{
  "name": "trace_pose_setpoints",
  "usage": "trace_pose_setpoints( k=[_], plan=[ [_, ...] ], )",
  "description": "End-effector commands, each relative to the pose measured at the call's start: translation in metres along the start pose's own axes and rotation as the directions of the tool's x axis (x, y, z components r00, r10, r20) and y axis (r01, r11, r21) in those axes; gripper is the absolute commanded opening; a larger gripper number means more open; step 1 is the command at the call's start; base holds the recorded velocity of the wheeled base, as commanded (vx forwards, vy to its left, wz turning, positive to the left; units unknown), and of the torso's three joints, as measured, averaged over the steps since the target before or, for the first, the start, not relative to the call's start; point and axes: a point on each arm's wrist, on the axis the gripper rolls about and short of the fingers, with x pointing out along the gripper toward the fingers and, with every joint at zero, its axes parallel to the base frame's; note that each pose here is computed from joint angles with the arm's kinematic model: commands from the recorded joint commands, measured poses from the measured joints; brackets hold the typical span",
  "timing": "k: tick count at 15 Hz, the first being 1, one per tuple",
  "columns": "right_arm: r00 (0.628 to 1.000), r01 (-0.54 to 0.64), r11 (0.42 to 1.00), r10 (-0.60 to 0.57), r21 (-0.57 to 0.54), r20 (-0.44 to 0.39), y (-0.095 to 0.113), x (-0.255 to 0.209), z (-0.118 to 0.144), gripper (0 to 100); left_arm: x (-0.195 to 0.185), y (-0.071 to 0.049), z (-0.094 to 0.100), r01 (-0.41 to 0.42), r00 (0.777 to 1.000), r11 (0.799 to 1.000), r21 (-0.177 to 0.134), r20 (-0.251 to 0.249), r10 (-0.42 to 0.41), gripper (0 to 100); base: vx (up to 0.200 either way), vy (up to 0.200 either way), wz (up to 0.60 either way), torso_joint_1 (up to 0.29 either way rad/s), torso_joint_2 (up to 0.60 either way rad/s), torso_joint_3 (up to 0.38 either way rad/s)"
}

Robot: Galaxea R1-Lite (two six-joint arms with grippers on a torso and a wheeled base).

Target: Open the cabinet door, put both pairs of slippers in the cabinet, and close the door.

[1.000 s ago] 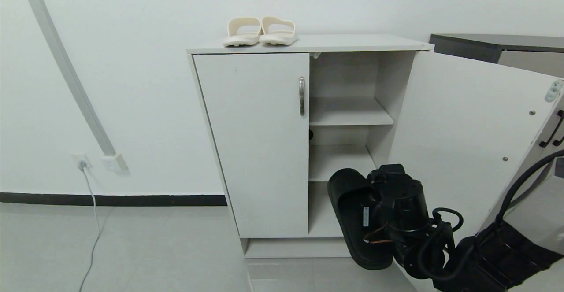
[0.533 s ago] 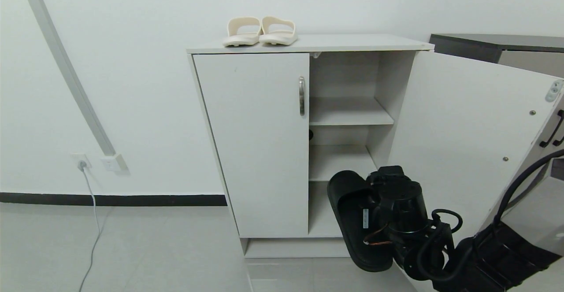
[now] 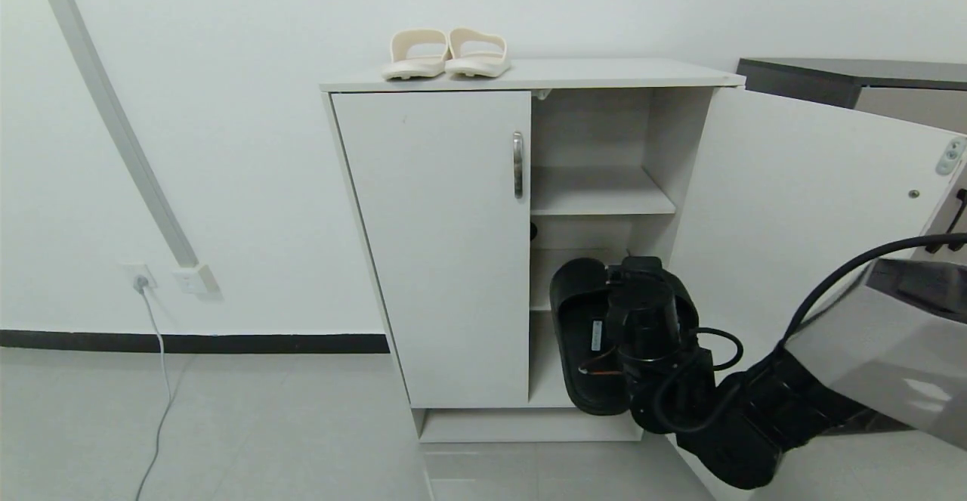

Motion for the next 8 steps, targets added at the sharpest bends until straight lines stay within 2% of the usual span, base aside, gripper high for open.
trace_pose_setpoints(
  k=[1,7,8],
  plan=[
    [1.000,0.018,1.000,-0.018,-0.013,-0.012,0.0115,0.0129,-0.0162,0,0.0002,0.0000,0.0000,-0.001,1.000,1.000,0.000,-0.003,0.001,0,0.000,0.000,0.00,0.000,0.00,0.000],
    [1.000,0.013,1.000,-0.014,-0.009,-0.020,0.0126,0.0134,-0.0220,0,0.0003,0.0000,0.0000,0.000,1.000,1.000,-0.002,-0.004,0.000,0,0.000,0.000,0.00,0.000,0.00,0.000],
    [1.000,0.012,1.000,-0.012,-0.009,-0.020,0.0129,0.0129,-0.0224,0,0.0002,0.0000,0.0000,-0.001,1.000,1.000,-0.002,-0.003,0.001,0,0.000,-0.200,0.00,0.007,0.00,-0.002]
  ],
)
